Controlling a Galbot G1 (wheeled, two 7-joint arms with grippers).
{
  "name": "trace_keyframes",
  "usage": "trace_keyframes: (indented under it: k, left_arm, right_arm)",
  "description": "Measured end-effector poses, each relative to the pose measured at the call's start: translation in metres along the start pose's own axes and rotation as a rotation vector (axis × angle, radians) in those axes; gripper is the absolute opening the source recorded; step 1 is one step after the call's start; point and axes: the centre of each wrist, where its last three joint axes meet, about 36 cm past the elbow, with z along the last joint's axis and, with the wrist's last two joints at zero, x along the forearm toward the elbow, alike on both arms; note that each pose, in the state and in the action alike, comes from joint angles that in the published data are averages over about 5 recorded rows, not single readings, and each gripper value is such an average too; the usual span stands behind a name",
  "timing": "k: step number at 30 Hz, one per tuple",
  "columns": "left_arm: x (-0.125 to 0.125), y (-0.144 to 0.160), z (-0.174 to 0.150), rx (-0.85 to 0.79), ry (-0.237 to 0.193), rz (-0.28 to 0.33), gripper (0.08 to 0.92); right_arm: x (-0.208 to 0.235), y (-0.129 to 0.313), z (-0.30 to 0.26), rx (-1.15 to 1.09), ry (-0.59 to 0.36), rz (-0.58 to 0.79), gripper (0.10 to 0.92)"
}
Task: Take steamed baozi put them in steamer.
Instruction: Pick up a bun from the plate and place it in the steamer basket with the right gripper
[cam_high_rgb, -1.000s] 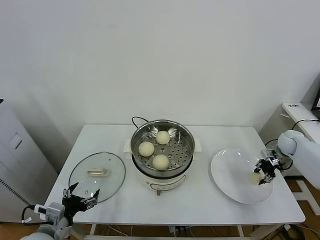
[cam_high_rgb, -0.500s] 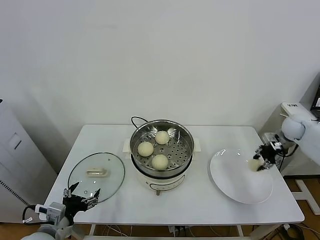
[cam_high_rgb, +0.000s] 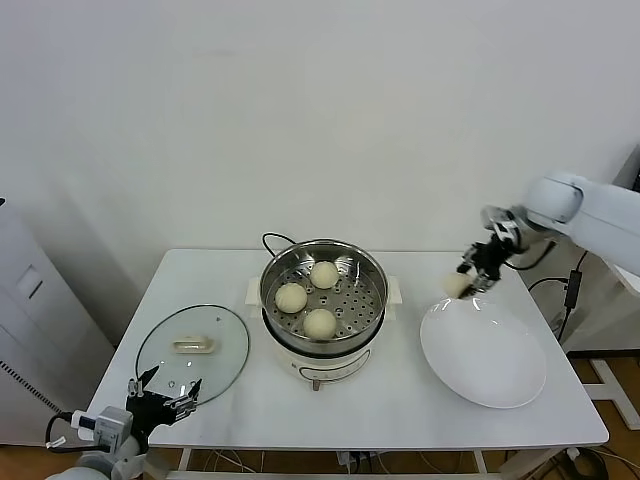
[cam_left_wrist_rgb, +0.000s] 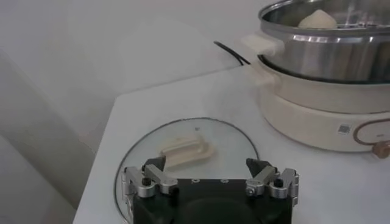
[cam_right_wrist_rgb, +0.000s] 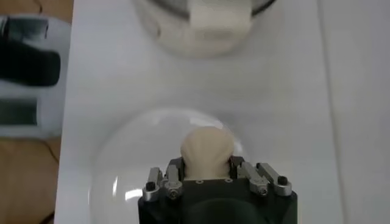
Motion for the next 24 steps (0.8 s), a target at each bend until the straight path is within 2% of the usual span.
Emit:
trace_keyframes:
  k: [10,24]
  left_arm:
    - [-0.001,0.001,0.002,-0.006,0.003,-0.006,0.823]
    - [-0.002,0.002,0.004,-0.005,0.002,-0.011,0.823]
  right_arm:
    - [-0.002,-0.02,-0.088,-0.044,-0.042,-0.005,0.45]
    - [-0.035,-0.022,-0.176,-0.048,-0.007,-0.018,0.45]
